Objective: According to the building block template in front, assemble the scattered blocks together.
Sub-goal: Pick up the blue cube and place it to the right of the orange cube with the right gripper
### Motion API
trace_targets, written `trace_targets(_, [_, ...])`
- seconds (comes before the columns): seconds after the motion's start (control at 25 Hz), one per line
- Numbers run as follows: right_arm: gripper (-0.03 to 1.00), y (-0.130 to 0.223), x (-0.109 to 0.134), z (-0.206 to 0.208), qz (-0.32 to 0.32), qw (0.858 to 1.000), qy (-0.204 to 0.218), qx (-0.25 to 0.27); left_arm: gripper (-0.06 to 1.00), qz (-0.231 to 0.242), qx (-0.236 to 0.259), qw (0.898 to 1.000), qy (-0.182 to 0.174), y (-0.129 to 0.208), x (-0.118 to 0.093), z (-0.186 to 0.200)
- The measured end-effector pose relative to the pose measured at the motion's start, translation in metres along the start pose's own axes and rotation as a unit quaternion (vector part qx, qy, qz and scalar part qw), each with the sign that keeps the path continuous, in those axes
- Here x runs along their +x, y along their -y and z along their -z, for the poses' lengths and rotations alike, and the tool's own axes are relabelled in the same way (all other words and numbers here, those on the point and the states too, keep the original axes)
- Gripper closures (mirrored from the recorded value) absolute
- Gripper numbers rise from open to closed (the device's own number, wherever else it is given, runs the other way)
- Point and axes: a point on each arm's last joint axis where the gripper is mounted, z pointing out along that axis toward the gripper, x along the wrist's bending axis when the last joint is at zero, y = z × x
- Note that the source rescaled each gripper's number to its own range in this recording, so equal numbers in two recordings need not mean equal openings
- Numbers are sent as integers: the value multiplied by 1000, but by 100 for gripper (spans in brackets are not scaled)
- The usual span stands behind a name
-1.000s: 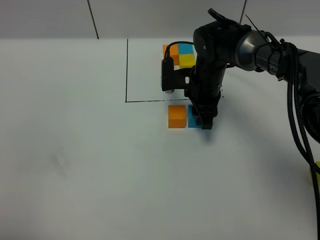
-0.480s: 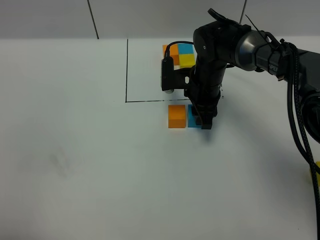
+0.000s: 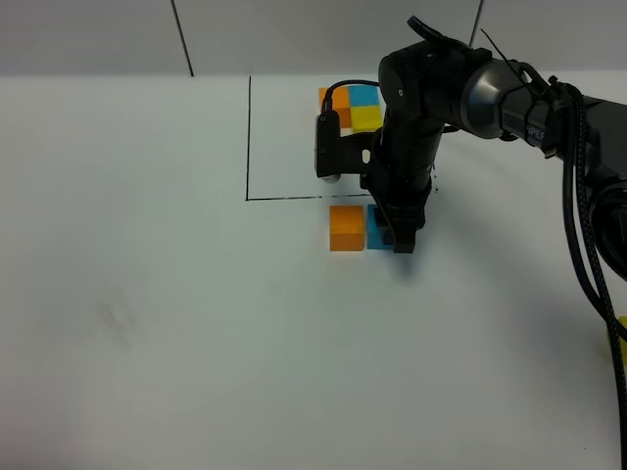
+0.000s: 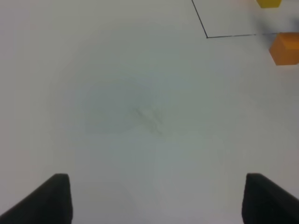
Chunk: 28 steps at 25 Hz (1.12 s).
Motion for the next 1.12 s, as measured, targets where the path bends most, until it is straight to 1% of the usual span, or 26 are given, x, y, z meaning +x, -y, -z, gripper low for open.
trace_targets(0.28, [73, 0, 1, 0, -1, 1000, -3, 0, 23, 0, 0, 1000, 0, 0, 0, 0])
trace_targets(0.52, [73, -2, 2, 0, -9, 1000, -10, -12, 23, 0, 0, 1000, 0, 0, 0, 0])
trace_targets(0.84, [73, -2, 2, 0, -9, 1000, -9, -13, 23, 0, 0, 1000, 0, 0, 0, 0])
trace_targets(1.12, [73, -2, 2, 0, 10, 1000, -8, -11, 23, 0, 0, 1000, 0, 0, 0, 0])
